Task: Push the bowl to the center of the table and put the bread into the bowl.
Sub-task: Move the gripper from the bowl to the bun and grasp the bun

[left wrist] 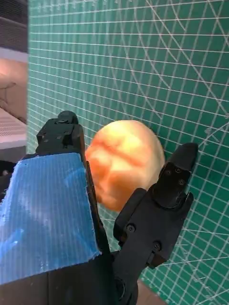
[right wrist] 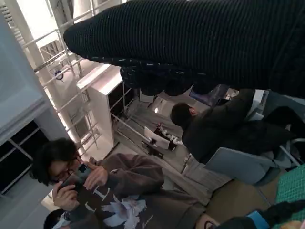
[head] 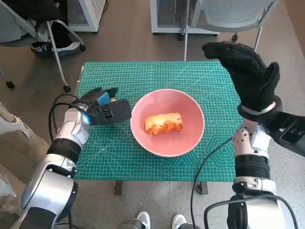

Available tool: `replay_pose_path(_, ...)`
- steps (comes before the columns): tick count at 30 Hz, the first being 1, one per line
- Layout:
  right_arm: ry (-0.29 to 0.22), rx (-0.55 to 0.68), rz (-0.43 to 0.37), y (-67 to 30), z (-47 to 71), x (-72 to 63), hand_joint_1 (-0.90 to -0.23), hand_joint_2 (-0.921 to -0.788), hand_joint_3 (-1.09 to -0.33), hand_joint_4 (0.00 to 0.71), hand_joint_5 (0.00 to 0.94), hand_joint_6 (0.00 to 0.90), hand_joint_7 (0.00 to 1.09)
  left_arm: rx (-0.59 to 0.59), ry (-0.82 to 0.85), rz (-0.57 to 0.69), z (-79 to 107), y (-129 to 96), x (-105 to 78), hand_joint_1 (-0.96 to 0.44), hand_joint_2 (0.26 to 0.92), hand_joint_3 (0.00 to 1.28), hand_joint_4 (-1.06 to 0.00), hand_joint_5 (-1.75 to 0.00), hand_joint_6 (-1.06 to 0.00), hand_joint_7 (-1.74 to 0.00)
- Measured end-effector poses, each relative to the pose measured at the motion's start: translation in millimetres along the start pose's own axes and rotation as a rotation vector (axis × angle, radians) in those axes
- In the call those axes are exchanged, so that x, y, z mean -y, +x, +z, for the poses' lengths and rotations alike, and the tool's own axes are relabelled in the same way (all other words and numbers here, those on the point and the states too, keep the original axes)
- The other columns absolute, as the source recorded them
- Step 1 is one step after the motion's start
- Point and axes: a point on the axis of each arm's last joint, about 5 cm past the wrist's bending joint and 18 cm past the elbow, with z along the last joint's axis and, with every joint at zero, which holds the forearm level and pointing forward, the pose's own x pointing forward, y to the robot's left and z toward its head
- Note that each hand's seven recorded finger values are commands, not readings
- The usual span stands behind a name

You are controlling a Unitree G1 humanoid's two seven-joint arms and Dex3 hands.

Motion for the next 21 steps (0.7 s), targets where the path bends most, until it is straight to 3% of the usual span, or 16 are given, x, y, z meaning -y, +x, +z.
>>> replay_pose_path(4,0.0,0.0,0.0,-0.2,0.0,0.0,-0.648,-0.921,-0.725,0.191,0.003,-0.001,0.53,-0.003,-0.001,-0.003,0.2,0.2,0.7,-0.28,0.793,0.0,-0.16,-0.04,-0.35,-0.07)
replay_pose_path(9,-0.001,0.001,0.0,-0.5,0.2,-0.1,-0.648,-0.921,-0.725,0.191,0.003,-0.001,0.53,-0.015,0.002,-0.004,-0.1,0.2,0.6,-0.14,0.829,0.01,-0.39,-0.1,-0.51,-0.14)
replay_pose_path(10,-0.002,0.001,0.001,-0.5,0.4,-0.1,-0.648,-0.921,-0.724,0.191,0.002,-0.001,0.53,-0.021,0.004,-0.005,-0.2,0.3,0.6,0.04,0.862,0.05,-0.47,-0.53,-0.56,-0.29)
replay_pose_path(11,-0.003,0.003,0.001,-0.5,0.6,-0.1,-0.648,-0.921,-0.724,0.191,0.002,-0.001,0.53,-0.03,0.007,-0.007,-0.2,0.3,0.5,0.15,0.883,0.09,-0.52,-0.81,-0.57,-0.44)
replay_pose_path(12,-0.004,0.004,0.001,-0.4,0.8,-0.1,-0.648,-0.921,-0.723,0.191,0.002,-0.001,0.53,-0.041,0.009,-0.009,-0.3,0.4,0.4,0.1,0.897,0.1,-0.55,-1.02,-0.58,-0.66)
replay_pose_path(15,-0.006,0.006,0.003,-0.3,1.3,-0.1,-0.649,-0.921,-0.722,0.191,0.002,-0.001,0.53,-0.066,0.018,-0.013,-0.1,0.5,-0.5,0.03,0.904,0.12,-0.6,-1.27,-0.62,-0.89)
replay_pose_path(21,-0.006,0.008,0.004,-0.1,1.7,-0.1,-0.649,-0.921,-0.721,0.191,0.002,-0.001,0.53,-0.091,0.031,-0.017,0.9,0.5,-3.3,0.0,0.89,0.14,-0.62,-1.38,-0.69,-0.95)
